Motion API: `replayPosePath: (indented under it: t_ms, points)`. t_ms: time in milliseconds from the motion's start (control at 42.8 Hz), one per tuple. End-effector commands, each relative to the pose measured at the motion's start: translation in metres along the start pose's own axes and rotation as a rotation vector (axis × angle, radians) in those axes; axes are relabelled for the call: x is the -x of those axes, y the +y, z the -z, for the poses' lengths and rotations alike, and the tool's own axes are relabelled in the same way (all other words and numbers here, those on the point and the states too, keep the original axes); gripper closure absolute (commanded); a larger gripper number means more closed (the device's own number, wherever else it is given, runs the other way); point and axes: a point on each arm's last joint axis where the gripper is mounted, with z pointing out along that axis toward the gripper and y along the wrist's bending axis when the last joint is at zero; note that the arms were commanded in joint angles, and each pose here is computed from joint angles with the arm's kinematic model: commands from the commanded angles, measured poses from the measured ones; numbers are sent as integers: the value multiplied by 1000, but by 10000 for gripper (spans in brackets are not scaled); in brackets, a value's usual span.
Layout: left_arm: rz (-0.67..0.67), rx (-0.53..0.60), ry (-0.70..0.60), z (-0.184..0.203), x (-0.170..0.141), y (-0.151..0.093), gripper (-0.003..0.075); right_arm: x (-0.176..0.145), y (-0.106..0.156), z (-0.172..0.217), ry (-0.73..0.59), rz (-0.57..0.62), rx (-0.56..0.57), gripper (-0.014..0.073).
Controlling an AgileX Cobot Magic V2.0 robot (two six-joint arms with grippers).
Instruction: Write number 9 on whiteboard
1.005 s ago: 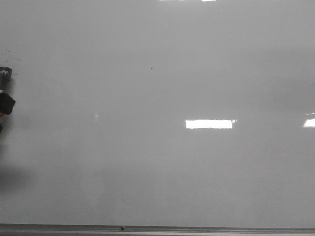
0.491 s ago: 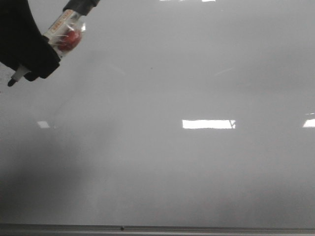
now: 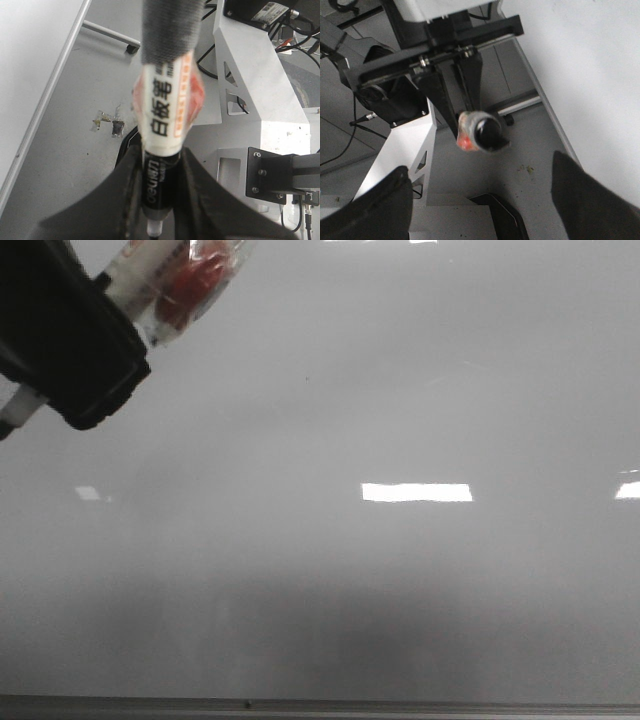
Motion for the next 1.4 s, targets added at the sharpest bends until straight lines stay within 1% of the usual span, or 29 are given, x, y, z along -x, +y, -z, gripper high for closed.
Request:
replayPosePath:
  t_ms: [0,164,280,374,444,514,537,561,607,631,701,748,771,794,818,864,888,911,935,981,1028,1051,1098,1145,1215,1285,1379]
  points:
    - [-33,-41,-69,11,12,-14,720,25,4,-4,-90,40,54,3]
    - [-32,-38,-73,11,12,-14,720,35,-2,-30,-40,47,133,5]
    - [-30,-31,-84,12,13,-13,720,34,-5,-48,11,34,192,6]
    - [-29,-20,-91,12,14,-12,720,32,-8,-55,34,21,215,20]
    - [-29,-17,-93,12,14,-12,720,31,-10,-58,42,13,218,90]
    - [-29,-17,-93,12,14,-12,720,31,-12,-60,46,8,220,205]
    - [-29,-17,-93,12,14,-12,719,30,-13,-61,49,5,222,258]
    - [-29,-17,-93,12,14,-12,719,30,-13,-62,52,4,225,286]
    - [-28,-16,-95,12,14,-12,719,29,-14,-63,57,0,230,390]
    - [-28,-14,-96,12,14,-11,719,29,-14,-64,61,-2,233,414]
    - [-29,-10,-101,12,15,-11,718,28,-15,-66,70,-9,244,538]
    - [-30,0,-108,12,15,-11,709,27,-16,-67,73,-14,253,596]
    - [-30,6,-111,12,15,-10,691,27,-16,-67,74,-16,255,634]
    - [-31,12,-115,13,16,-10,676,27,-16,-67,74,-16,255,652]
    - [-31,14,-117,13,16,-10,638,27,-16,-67,74,-16,255,670]
    - [-31,28,-126,13,17,-9,539,27,-16,-67,74,-16,255,659]
    - [-31,30,-127,13,17,-9,484,27,-16,-67,75,-15,255,660]
    - [-31,36,-131,13,17,-8,405,27,-16,-67,76,-14,255,660]
    - [-31,40,-133,13,17,-8,363,27,-16,-66,79,-14,254,660]
    - [-30,56,-143,13,18,-7,206,25,-17,-65,89,-14,260,660]
    - [-29,73,-153,14,19,-5,106,23,-18,-62,104,-19,268,660]
    - [-28,79,-157,14,19,-5,78,22,-19,-60,109,-25,269,660]
    - [-29,87,-158,14,20,-4,50,19,-21,-56,116,-38,261,659]
    - [-25,87,-160,14,20,-4,55,15,-24,-50,124,-51,230,659]
    - [-30,93,-165,16,20,-6,101,5,-30,-38,138,-76,149,659]
    - [-36,106,-177,20,20,-8,176,-7,-38,-27,134,-111,60,659]
    - [-22,128,-195,26,15,-13,307,-24,-51,-13,85,-189,-44,659]
